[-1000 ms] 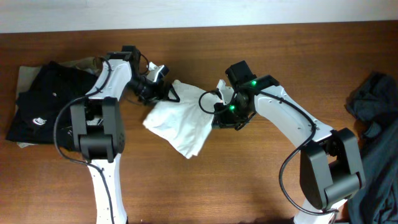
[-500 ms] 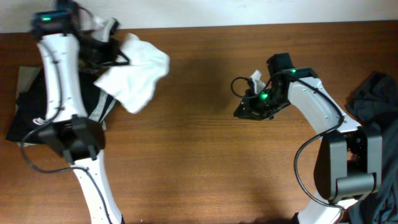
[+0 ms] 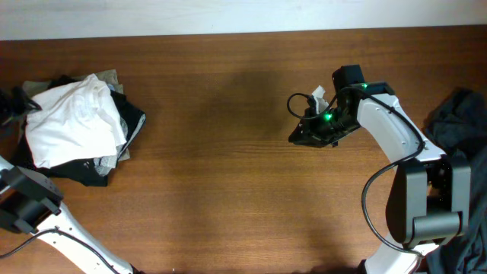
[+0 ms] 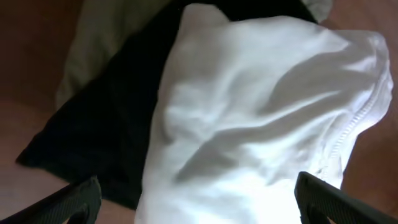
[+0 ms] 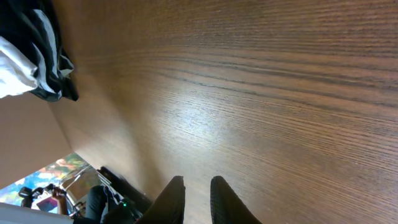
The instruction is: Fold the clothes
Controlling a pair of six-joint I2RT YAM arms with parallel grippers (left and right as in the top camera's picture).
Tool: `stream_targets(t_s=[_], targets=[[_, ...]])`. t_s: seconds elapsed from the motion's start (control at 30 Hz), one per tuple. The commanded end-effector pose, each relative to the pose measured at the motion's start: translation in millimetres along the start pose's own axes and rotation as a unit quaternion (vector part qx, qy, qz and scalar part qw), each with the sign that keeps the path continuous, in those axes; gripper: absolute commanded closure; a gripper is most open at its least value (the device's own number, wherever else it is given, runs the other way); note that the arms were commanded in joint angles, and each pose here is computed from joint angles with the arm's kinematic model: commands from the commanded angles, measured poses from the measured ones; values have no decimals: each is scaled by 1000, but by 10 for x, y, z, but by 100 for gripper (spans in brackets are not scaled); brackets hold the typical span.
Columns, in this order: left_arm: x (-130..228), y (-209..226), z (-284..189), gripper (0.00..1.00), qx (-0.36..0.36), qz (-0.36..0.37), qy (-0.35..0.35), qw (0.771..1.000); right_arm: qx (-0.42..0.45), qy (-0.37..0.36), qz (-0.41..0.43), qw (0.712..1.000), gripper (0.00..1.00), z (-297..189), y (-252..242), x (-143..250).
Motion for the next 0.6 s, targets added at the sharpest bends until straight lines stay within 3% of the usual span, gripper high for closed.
stream_targets(t_s=[0.0,0.03,0.1,0.13,0.2,0.23,0.27,0.3,0.33,0.37,0.43,0.57], targets=[[68,-368,-918,1,53,19,-98,994,-11,-27,-25,999,81,-161,152,-43],[208,-748,-1242,1,101,69,-127,984,-9,-59,-73,996,81,-353,314,-83],[570,-1396,-1656,1,122,176,-165,963,18,-125,-129,984,80,-769,596,-132],[1062,-2036,-1941,1,141,277,-186,932,66,-203,-176,961,76,-1282,877,-91],[1498,-2416,-2133,1,112,347,-211,907,104,-278,-211,931,71,-1762,1139,57],[1866,-2644,-2309,1,96,393,-235,884,143,-348,-234,896,61,-2202,1347,286],[2067,-2746,-2404,1,108,403,-240,877,170,-393,-242,871,43,-2469,1442,480],[2372,-2855,-2535,1,138,416,-239,866,188,-425,-245,851,14,-2653,1502,656],[2542,-2877,-2591,1,150,429,-234,860,196,-448,-250,836,1,-2785,1560,822],[2651,-2872,-2614,1,156,437,-228,856,197,-461,-254,827,1,-2854,1600,938],[3000,-2752,-2465,1,158,435,-166,871,192,-496,-269,803,1,-3022,1724,1243],[3239,-2367,-1875,1,86,437,-63,893,189,-510,-276,793,1,-3085,1770,1453]])
Point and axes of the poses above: each gripper's point midway between its finger pads, its own z axis out along the fingers, its own y axis along the line the jaws close on, x = y × z, the point moved 3 cm from there along -z, back along the fingers, and after that the axes turned 11 degrees about -z, right-handed, at the moved point
